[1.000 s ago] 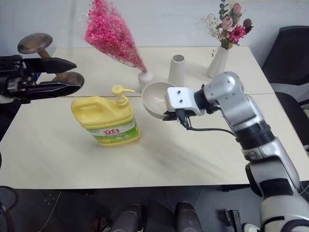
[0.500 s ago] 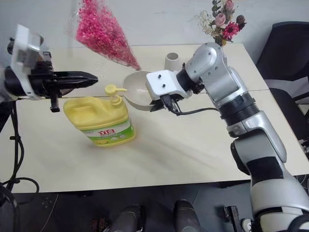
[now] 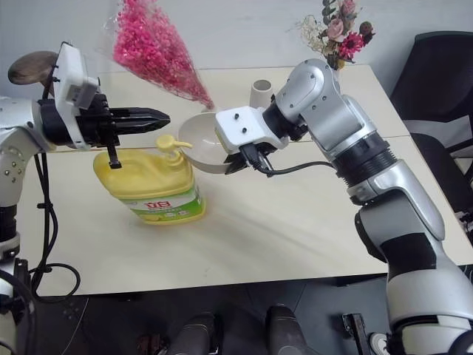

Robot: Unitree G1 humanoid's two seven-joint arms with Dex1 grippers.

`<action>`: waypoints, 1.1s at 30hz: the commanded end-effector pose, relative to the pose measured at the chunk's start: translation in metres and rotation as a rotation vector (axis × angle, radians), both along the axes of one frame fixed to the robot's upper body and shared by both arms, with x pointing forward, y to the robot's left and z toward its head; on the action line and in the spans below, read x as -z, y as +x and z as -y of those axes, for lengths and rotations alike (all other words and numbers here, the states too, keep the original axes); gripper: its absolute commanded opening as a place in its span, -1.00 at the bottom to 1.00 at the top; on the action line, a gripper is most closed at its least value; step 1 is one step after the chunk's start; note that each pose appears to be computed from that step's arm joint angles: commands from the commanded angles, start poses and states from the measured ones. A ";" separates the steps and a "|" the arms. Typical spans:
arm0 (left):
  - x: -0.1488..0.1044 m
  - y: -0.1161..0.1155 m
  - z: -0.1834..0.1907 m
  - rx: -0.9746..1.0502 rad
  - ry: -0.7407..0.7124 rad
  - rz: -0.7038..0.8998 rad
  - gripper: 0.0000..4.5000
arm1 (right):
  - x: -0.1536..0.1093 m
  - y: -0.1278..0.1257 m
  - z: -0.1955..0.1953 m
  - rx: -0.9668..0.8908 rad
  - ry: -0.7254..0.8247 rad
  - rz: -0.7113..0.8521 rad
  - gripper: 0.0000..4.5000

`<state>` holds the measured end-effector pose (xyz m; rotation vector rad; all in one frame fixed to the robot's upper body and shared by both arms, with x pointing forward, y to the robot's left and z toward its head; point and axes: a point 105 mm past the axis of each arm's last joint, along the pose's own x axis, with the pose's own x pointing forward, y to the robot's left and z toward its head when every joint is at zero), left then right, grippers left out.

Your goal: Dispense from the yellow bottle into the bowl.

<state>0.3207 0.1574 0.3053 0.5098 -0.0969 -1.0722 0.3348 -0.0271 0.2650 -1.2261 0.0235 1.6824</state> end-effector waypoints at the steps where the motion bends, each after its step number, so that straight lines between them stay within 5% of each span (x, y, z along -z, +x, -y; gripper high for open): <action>1: -0.009 -0.003 0.002 0.016 0.025 0.066 -0.97 | -0.017 -0.008 -0.003 -0.067 -0.035 0.044 -1.00; 10: -0.025 -0.017 0.004 0.105 -0.041 0.052 -0.97 | -0.014 -0.008 0.017 -0.047 -0.088 0.065 -1.00; 33: 0.027 -0.004 0.002 0.118 0.289 0.046 -0.97 | -0.013 -0.030 0.016 -0.097 -0.130 0.054 -1.00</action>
